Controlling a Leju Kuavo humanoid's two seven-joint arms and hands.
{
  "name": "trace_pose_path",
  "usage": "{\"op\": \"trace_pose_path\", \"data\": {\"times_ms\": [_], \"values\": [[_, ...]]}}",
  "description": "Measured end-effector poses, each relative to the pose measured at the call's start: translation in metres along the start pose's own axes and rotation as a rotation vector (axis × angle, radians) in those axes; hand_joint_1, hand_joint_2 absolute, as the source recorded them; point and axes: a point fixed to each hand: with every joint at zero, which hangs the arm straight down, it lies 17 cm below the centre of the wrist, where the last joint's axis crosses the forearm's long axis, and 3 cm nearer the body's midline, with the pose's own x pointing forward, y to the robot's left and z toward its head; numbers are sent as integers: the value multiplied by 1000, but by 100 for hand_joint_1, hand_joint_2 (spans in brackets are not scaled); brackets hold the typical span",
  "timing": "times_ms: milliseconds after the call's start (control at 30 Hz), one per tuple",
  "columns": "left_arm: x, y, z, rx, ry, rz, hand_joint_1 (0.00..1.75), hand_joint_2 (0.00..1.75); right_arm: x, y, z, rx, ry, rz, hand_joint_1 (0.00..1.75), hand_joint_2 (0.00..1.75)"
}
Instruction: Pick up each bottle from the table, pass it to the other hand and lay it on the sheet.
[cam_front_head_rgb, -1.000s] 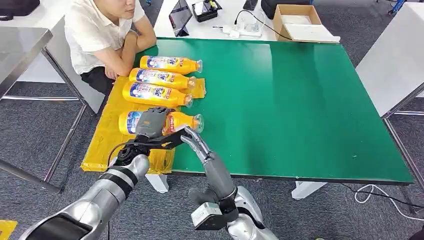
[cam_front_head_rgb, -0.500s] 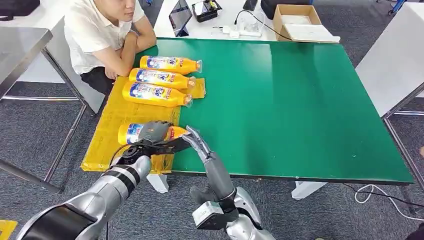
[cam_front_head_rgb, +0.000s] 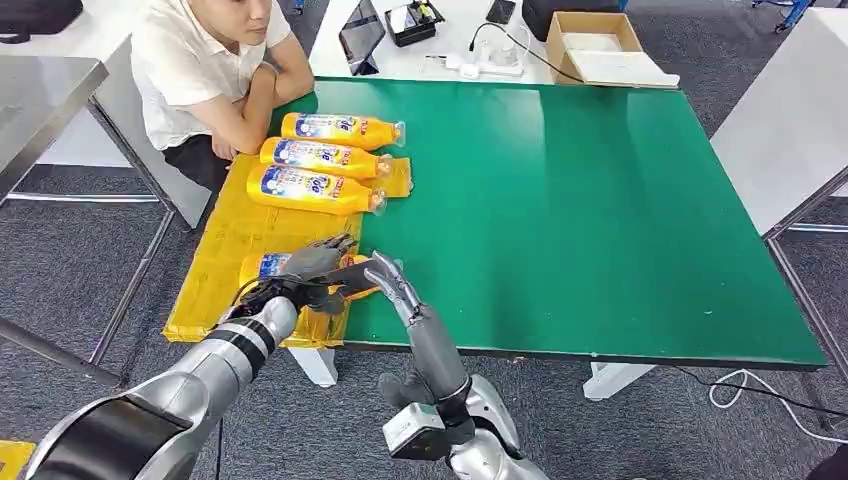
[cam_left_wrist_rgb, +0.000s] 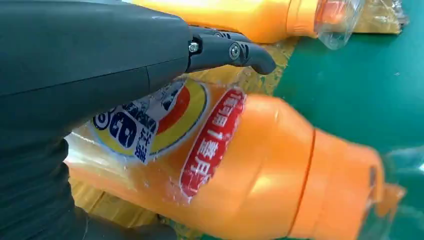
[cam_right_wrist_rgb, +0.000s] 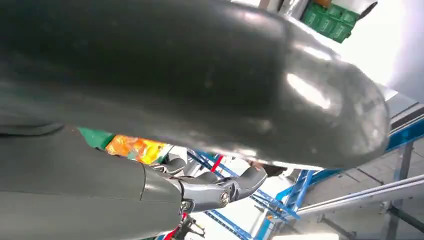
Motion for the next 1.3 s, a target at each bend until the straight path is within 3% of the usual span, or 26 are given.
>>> {"op": "trace_pose_path", "data": {"times_ms": [533,867,1067,1300], "values": [[12,-1,2,-31,-75,188,0,175,-8,1,2,-1,12,17,0,0],[54,3,27,-68,-371,650,0,175,-13,0,9,-12,18,31,0,0],[43,25,47,29,-447,838,0,175,-16,1,18,-5,26,49,0,0],[36,53,80,173,-531,916,0,175,-21,3,32,7,52,58,0,0]]}}
